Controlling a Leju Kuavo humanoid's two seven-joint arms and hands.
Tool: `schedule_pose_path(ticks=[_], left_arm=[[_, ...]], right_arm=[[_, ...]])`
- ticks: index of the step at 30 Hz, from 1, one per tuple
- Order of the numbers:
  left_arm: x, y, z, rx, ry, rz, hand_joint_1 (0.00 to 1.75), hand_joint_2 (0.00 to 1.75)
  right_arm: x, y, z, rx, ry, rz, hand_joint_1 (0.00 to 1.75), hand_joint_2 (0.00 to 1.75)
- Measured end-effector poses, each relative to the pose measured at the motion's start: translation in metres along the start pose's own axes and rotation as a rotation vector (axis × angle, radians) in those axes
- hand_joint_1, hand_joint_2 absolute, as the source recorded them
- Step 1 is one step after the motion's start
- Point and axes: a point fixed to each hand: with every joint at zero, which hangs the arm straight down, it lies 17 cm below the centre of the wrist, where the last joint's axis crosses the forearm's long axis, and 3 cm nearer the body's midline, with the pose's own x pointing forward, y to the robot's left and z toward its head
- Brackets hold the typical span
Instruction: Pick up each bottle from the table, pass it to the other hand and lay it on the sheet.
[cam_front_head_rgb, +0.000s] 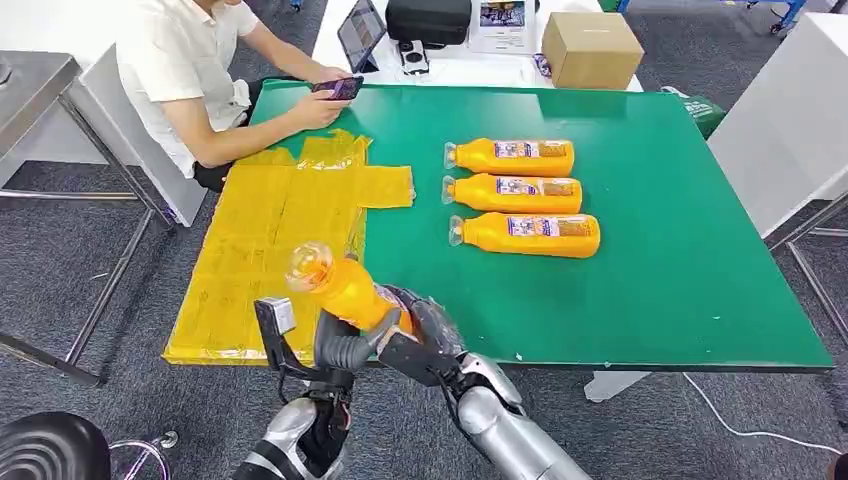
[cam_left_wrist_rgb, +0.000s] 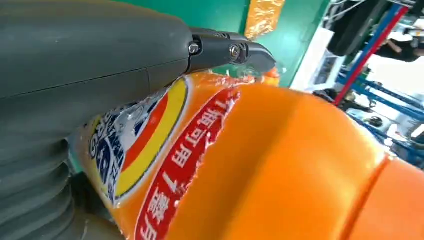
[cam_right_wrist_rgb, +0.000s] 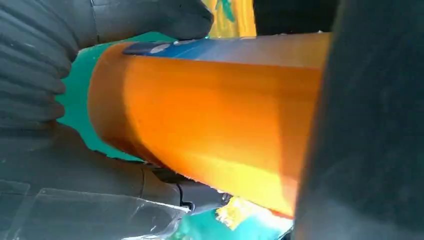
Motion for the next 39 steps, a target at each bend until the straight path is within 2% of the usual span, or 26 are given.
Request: schedule_pose_path(ticks=[1,2,3,4,7,8,15,23,28,29,31,33,34,35,39], left_arm=[[0.002,-0.001,0.000,-0.007,-0.006,0.014,1.75,1.75],[0.004,-0.002,0.000,-0.018,-0.012,0.032,1.75,1.75],[0.008,-0.003,0.001,-0.025,-0.021,0.052,1.75,1.75],[0.013,-0.005,0.003,-0.039,-0.035,0.079,1.75,1.75],[0.026,-0.009,0.007,-0.068,-0.074,0.119,1.75,1.75],[0.028,-0.008,0.008,-0.072,-0.081,0.133,1.75,1.75],[0.035,-0.003,0.013,-0.089,-0.095,0.187,1.75,1.75],[0.047,0.002,0.014,-0.089,-0.129,0.225,1.75,1.75],[0.064,0.022,0.012,-0.060,-0.161,0.296,1.75,1.75],[0.066,0.030,0.010,-0.037,-0.174,0.253,1.75,1.75],[0.069,0.052,0.006,0.061,-0.218,0.036,1.75,1.75],[0.081,0.079,0.006,0.210,-0.297,-0.307,1.75,1.75],[0.092,0.091,0.008,0.292,-0.354,-0.485,1.75,1.75],[0.101,0.098,0.010,0.342,-0.392,-0.579,1.75,1.75],[0.103,0.099,0.008,0.339,-0.405,-0.630,1.75,1.75]], right_arm=[[0.002,0.000,-0.002,0.002,-0.005,-0.005,0.68,1.75],[0.004,0.000,-0.003,0.004,-0.012,-0.011,0.23,1.75],[0.006,0.001,-0.003,0.009,-0.021,-0.023,0.23,1.75],[0.010,0.003,-0.003,0.017,-0.035,-0.047,0.00,1.75],[0.019,0.010,-0.001,0.045,-0.071,-0.112,0.00,1.75],[0.021,0.010,-0.001,0.044,-0.078,-0.119,0.00,0.00],[0.038,0.015,0.006,0.053,-0.122,-0.215,0.00,0.00],[0.057,0.013,0.013,0.023,-0.177,-0.212,0.00,0.00],[0.063,0.010,0.025,-0.059,-0.191,-0.160,0.00,0.00],[0.062,0.008,0.030,-0.088,-0.191,-0.146,0.00,0.00],[0.058,-0.008,0.042,-0.208,-0.185,-0.108,0.00,0.00],[0.055,-0.049,0.059,-0.424,-0.180,-0.039,0.00,0.00],[0.055,-0.082,0.071,-0.573,-0.177,0.009,0.00,0.00],[0.053,-0.102,0.079,-0.652,-0.161,0.025,0.00,0.00],[0.065,-0.147,0.101,-0.810,-0.183,0.078,0.00,0.00]])
